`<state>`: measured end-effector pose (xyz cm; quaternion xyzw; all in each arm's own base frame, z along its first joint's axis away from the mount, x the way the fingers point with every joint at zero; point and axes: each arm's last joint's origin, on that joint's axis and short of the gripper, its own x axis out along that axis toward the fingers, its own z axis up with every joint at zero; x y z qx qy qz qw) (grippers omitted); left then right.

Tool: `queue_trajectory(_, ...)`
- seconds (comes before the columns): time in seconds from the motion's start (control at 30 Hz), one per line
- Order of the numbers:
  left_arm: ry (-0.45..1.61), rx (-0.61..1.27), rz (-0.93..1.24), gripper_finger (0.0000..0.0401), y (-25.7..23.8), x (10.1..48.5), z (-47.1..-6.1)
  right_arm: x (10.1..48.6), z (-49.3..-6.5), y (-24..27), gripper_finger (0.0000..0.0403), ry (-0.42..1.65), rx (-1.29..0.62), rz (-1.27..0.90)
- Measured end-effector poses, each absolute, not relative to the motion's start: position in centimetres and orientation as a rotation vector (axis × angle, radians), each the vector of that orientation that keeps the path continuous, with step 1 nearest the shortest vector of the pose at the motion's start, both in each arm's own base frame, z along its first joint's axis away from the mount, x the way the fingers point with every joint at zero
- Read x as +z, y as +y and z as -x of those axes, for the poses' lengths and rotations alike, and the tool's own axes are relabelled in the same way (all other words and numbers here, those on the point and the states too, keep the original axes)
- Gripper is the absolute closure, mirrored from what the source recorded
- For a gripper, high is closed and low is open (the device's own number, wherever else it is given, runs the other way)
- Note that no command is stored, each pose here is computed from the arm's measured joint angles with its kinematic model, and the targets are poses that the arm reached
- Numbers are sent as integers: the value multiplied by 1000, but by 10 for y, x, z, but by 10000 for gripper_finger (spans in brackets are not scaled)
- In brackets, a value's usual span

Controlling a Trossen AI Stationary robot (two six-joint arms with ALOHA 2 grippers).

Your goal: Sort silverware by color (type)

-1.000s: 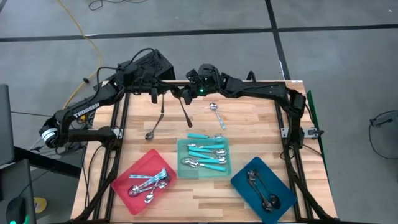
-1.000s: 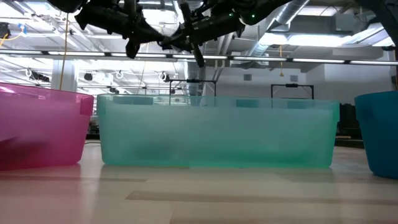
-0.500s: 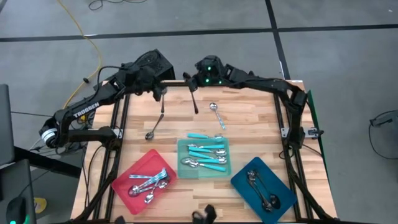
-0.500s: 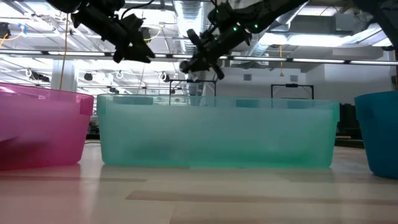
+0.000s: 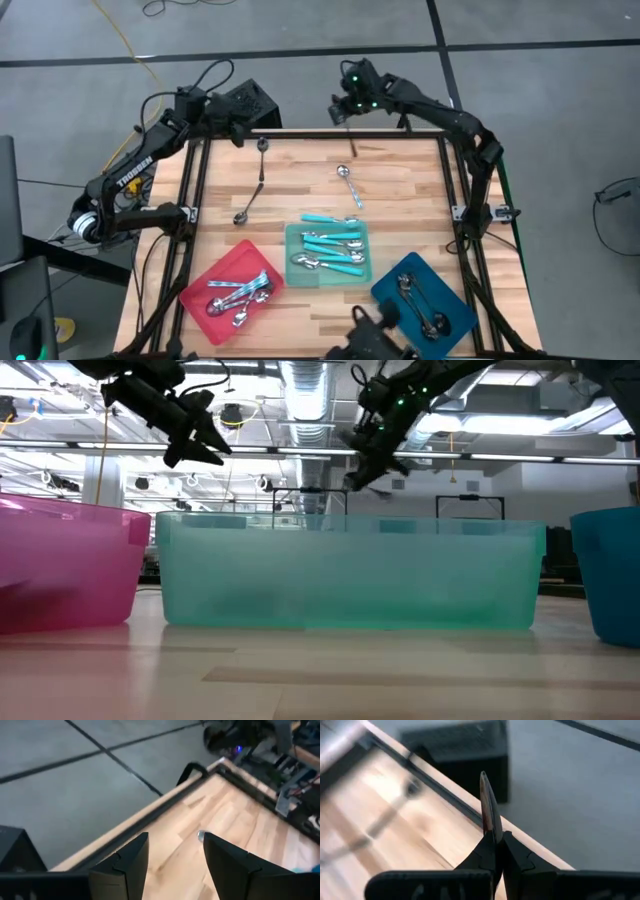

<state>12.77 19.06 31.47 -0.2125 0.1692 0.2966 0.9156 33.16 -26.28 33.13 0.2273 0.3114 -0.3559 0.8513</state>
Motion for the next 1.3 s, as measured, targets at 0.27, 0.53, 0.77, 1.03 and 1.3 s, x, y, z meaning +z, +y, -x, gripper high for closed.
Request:
queue_trajectory(0.27,432,599,444,230,187,308,-125,334,-276,-258,374,1121,-944,-352)
queue_trajectory(0.53,437,665,436,230,189,308,-124,328,-262,-239,374,1366,-1034,-336)
queue_trajectory(0.77,421,638,478,230,188,308,-125,308,-238,-184,374,1334,-1031,-368)
queue_trajectory(1.03,417,633,485,230,188,308,-125,294,-193,-102,374,1220,-1032,-485)
queue_trajectory(1.3,410,617,509,230,187,307,-125,291,-163,-32,374,1155,-984,-683)
